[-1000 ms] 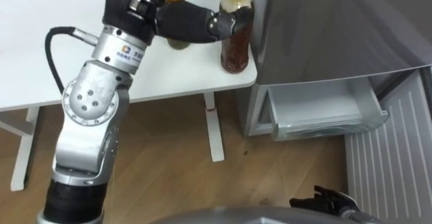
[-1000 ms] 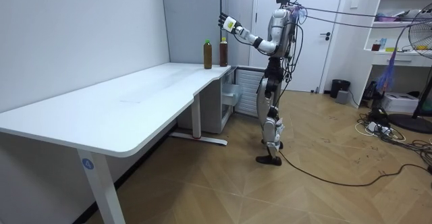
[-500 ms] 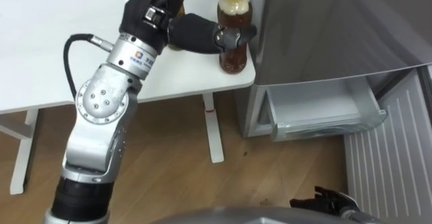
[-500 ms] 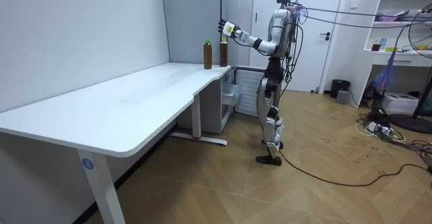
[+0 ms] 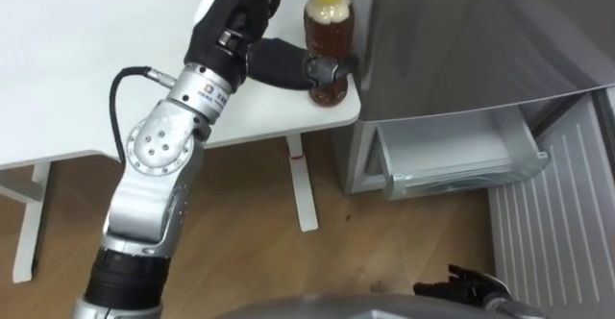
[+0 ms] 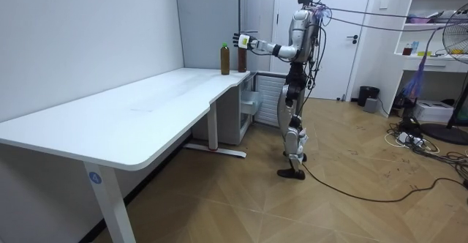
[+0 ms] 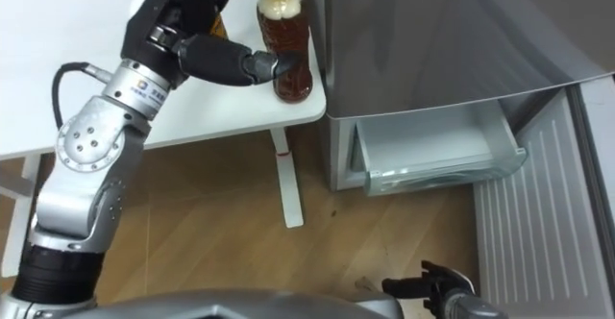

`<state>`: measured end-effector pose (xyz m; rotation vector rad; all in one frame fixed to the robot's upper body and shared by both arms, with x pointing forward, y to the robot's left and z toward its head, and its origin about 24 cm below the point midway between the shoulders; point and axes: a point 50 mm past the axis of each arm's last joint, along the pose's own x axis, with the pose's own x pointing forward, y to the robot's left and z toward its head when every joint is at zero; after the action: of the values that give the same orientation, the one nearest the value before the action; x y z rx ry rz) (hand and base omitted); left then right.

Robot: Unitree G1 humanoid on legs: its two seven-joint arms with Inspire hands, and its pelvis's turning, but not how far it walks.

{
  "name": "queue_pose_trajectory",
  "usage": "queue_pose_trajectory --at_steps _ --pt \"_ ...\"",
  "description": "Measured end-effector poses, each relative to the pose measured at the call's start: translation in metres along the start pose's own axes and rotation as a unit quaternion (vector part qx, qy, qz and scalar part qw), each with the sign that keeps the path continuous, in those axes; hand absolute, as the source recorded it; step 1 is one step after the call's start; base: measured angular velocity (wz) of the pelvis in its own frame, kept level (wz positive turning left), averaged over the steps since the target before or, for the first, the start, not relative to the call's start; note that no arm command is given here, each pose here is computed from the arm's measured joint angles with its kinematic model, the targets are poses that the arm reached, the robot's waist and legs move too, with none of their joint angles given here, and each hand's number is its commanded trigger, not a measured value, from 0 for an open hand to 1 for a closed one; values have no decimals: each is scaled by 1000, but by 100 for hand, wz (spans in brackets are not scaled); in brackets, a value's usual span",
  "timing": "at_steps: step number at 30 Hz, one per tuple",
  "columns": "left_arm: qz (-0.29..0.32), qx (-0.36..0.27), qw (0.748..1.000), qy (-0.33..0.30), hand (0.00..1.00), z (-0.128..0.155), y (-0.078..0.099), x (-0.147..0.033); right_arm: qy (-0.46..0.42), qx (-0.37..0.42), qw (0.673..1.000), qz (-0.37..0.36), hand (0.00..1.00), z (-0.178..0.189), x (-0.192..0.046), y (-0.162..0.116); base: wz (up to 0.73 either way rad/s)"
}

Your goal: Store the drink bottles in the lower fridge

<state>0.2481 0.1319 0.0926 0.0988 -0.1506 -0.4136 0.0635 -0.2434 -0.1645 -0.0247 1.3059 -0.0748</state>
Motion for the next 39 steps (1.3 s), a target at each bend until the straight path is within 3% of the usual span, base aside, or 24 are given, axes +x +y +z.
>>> queue_pose_trajectory --at_steps 10,39 --pt "-8 -90 996 1 0 -3 4 -3 10 -2 1000 7 0 1 1 4 -1" --pt "-24 -87 996 11 0 0 6 5 4 -9 1000 3 0 8 0 -2 -1"
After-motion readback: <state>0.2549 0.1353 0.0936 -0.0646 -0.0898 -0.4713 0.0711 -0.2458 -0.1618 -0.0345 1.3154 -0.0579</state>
